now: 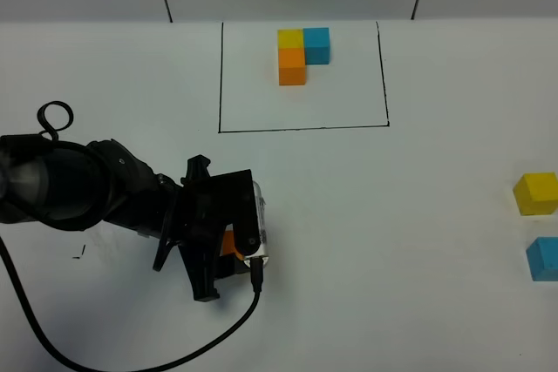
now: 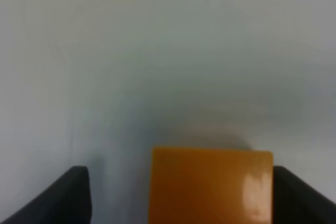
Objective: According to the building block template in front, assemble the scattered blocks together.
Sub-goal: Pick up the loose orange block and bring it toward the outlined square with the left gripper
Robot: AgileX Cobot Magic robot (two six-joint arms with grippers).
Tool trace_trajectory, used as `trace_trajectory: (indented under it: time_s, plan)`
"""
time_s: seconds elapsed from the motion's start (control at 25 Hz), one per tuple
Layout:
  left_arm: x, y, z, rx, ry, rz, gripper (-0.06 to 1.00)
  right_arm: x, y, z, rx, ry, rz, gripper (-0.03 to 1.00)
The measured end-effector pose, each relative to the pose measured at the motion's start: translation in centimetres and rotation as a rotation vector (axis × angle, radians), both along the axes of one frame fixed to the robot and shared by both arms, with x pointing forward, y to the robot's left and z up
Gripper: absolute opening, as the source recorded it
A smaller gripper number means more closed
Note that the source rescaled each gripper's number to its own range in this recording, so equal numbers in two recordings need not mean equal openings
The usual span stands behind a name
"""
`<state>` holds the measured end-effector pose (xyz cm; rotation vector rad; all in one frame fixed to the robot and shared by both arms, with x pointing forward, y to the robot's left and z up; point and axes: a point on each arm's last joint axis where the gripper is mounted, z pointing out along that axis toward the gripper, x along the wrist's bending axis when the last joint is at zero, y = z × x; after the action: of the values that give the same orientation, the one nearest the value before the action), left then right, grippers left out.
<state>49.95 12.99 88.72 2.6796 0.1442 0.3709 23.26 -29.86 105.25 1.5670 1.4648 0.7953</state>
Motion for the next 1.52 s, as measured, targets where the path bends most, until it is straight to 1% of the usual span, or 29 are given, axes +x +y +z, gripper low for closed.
trace_trajectory:
  time_s: [0.2, 0.4, 0.48, 0.52, 0.56, 0.64, 0.76, 0.8, 0.84, 0.88, 0.96, 1.0, 1.12, 1.36, 1.44, 1.48, 1.52]
  plan:
    - [-0.4, -0.7, 1.0, -0.018, -0.029, -0.019, 1.00, 0.0, 0.0, 0.0, 0.000, 0.000, 0.000, 0.01]
    - [-0.7, -1.1, 2.8, -0.051, -0.075, -0.016, 1.00, 0.0, 0.0, 0.0, 0.000, 0.000, 0.000, 0.01]
    - [-0.8, -1.1, 3.4, -0.060, -0.092, -0.018, 0.98, 0.0, 0.0, 0.0, 0.000, 0.000, 0.000, 0.01]
    - [-0.8, -1.1, 3.7, -0.063, -0.100, -0.020, 0.95, 0.0, 0.0, 0.0, 0.000, 0.000, 0.000, 0.01]
    - [-0.8, -1.1, 3.9, -0.066, -0.106, -0.021, 0.91, 0.0, 0.0, 0.0, 0.000, 0.000, 0.000, 0.01]
    - [-0.8, -1.1, 4.1, -0.069, -0.113, -0.022, 0.77, 0.0, 0.0, 0.0, 0.000, 0.000, 0.000, 0.01]
    - [-0.8, -1.1, 4.1, -0.077, -0.103, -0.002, 0.43, 0.0, 0.0, 0.0, 0.000, 0.000, 0.000, 0.01]
    - [-0.9, -1.1, 4.1, -0.084, -0.094, 0.016, 0.29, 0.0, 0.0, 0.0, 0.000, 0.000, 0.000, 0.01]
    - [-0.9, -1.1, 4.1, -0.091, -0.083, 0.036, 0.17, 0.0, 0.0, 0.0, 0.000, 0.000, 0.000, 0.01]
    - [-0.8, -1.1, 4.1, -0.103, -0.068, 0.069, 0.09, 0.0, 0.0, 0.0, 0.000, 0.000, 0.000, 0.01]
    - [-0.7, -1.0, 4.1, -0.133, -0.035, 0.158, 0.03, 0.0, 0.0, 0.0, 0.000, 0.000, 0.000, 0.01]
    - [-0.7, -1.0, 4.2, -0.154, -0.010, 0.218, 0.02, 0.0, 0.0, 0.0, 0.000, 0.000, 0.000, 0.01]
    - [-0.5, -0.9, 4.2, -0.232, 0.076, 0.426, 0.00, 0.0, 0.0, 0.0, 0.000, 0.000, 0.000, 0.01]
    - [-0.2, -0.7, 4.2, -0.436, 0.304, 0.949, 0.00, 0.0, 0.0, 0.0, 0.000, 0.000, 0.000, 0.01]
    - [-0.1, -0.6, 4.3, -0.485, 0.350, 1.078, 0.00, 0.0, 0.0, 0.0, 0.000, 0.000, 0.000, 0.01]
    - [0.0, -0.5, 4.3, -0.506, 0.360, 1.126, 0.00, 0.0, 0.0, 0.0, 0.000, 0.000, 0.000, 0.01]
    - [0.1, -0.4, 4.3, -0.516, 0.355, 1.149, 0.00, 0.0, 0.0, 0.0, 0.000, 0.000, 0.000, 0.01]
